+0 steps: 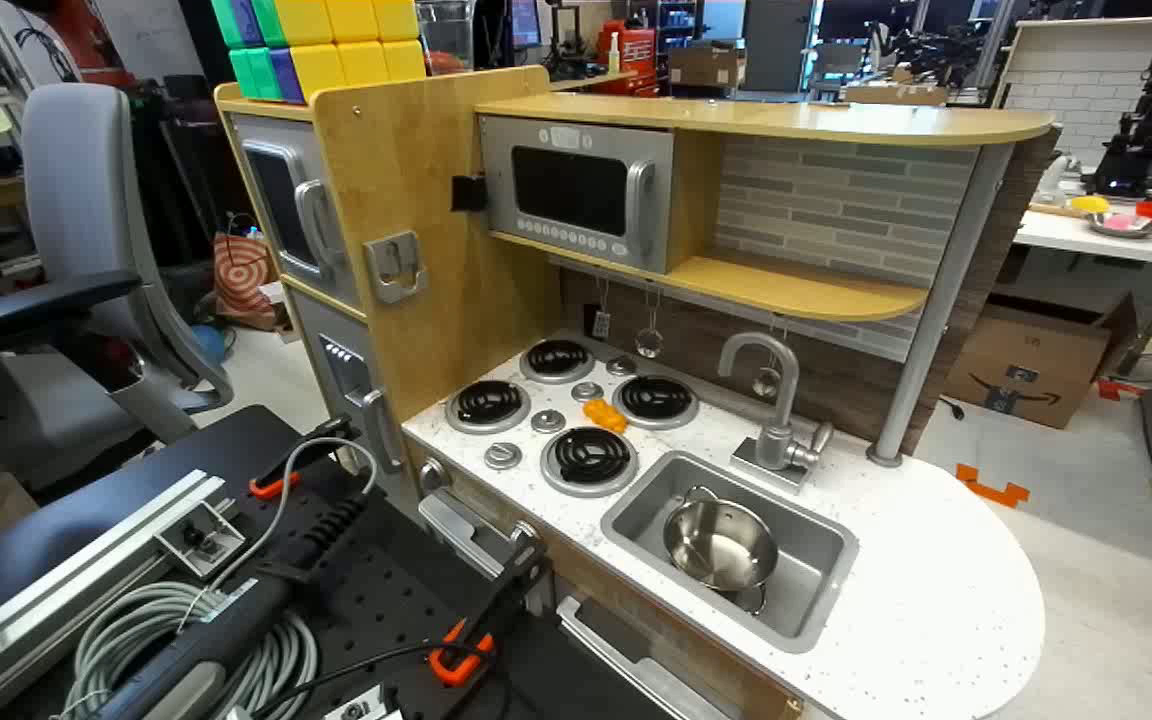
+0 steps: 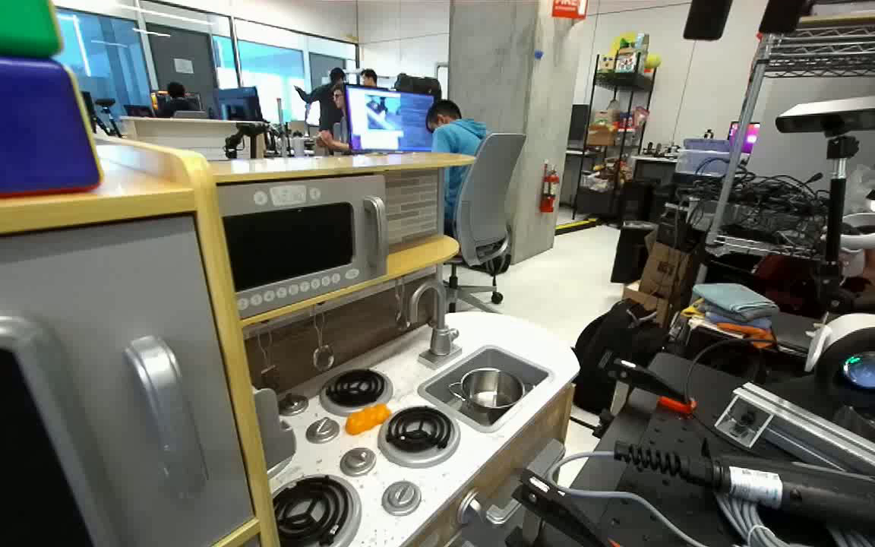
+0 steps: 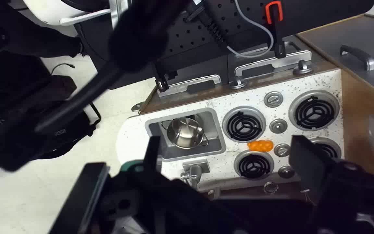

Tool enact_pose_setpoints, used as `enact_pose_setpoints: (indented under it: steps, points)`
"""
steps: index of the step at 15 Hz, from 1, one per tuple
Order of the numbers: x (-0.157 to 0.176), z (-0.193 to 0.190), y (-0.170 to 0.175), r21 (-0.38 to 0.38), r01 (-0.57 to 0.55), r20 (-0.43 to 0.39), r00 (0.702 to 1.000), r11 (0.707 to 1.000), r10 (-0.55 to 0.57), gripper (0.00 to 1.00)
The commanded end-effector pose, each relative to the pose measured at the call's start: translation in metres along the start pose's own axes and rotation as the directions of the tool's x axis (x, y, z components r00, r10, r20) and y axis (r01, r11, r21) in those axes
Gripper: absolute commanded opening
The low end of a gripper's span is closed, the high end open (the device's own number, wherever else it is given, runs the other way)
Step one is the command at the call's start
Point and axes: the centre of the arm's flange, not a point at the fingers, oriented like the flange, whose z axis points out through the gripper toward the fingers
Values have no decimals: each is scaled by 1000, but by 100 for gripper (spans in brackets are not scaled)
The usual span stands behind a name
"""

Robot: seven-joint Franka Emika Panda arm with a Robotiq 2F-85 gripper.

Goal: Put the orange object in the silver pot in the sink

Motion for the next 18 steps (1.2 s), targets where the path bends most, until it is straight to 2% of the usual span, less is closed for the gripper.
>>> enact_pose_setpoints:
  steps: [1,2,5,9,11,14,18]
  points:
    - [0,0,0,0,0,0,1000,1000,0,100]
    - [0,3,-1,-20,122,86,989,992,-120,100]
    - [-1,15,6,56,259,65,963,964,-262,100]
    - [12,29,6,126,439,51,893,890,-448,100]
    - [16,36,5,161,521,39,846,838,-532,100]
    - [21,43,3,211,634,25,757,744,-653,100]
    - [24,50,5,259,764,15,608,590,-794,100]
